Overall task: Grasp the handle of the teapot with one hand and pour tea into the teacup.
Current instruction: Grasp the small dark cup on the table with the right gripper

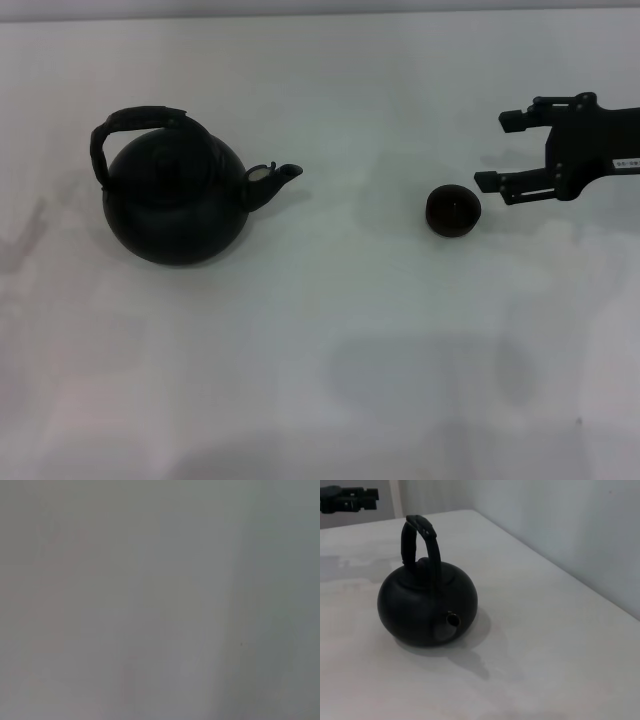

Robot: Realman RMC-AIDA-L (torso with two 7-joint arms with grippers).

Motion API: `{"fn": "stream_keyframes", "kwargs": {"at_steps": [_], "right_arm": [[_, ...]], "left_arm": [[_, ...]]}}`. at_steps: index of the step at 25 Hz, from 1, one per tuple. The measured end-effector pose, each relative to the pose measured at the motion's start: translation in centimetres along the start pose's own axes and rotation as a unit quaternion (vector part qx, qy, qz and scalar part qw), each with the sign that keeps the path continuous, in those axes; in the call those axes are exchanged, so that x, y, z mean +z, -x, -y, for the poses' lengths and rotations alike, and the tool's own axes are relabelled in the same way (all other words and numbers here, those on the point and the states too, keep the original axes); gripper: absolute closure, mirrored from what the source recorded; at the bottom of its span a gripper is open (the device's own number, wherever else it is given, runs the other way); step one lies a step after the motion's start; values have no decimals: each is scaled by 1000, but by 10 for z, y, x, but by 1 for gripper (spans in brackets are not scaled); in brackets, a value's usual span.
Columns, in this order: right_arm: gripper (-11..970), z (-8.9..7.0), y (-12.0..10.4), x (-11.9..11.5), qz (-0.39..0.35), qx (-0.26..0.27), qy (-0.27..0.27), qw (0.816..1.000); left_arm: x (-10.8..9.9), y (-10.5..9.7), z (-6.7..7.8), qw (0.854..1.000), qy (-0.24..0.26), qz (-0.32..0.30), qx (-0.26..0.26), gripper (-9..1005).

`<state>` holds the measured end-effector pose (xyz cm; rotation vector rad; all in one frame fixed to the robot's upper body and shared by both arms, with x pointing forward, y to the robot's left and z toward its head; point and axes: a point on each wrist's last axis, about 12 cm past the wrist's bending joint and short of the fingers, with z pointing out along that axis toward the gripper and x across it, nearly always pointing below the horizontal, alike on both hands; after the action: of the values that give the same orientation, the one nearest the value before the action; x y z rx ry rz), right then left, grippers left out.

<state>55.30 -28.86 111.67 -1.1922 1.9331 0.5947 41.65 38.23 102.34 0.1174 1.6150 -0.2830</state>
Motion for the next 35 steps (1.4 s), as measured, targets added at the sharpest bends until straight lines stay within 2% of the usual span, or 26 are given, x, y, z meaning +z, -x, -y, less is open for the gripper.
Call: {"fn": "stream_keyframes", "kwargs": {"at_steps": [12,17,35], "right_arm": [[94,-6,5,26,-37,-42,2,998],[95,-7,6,31,-43,-49,1,998],[96,-11,-6,52,-100,-83,-19,991]], "left_arm": [[7,2,1,1000,-7,5,5,119],[9,3,0,1000,-7,5,6,120],[21,6,1,1000,-15,10,8,120]]}}
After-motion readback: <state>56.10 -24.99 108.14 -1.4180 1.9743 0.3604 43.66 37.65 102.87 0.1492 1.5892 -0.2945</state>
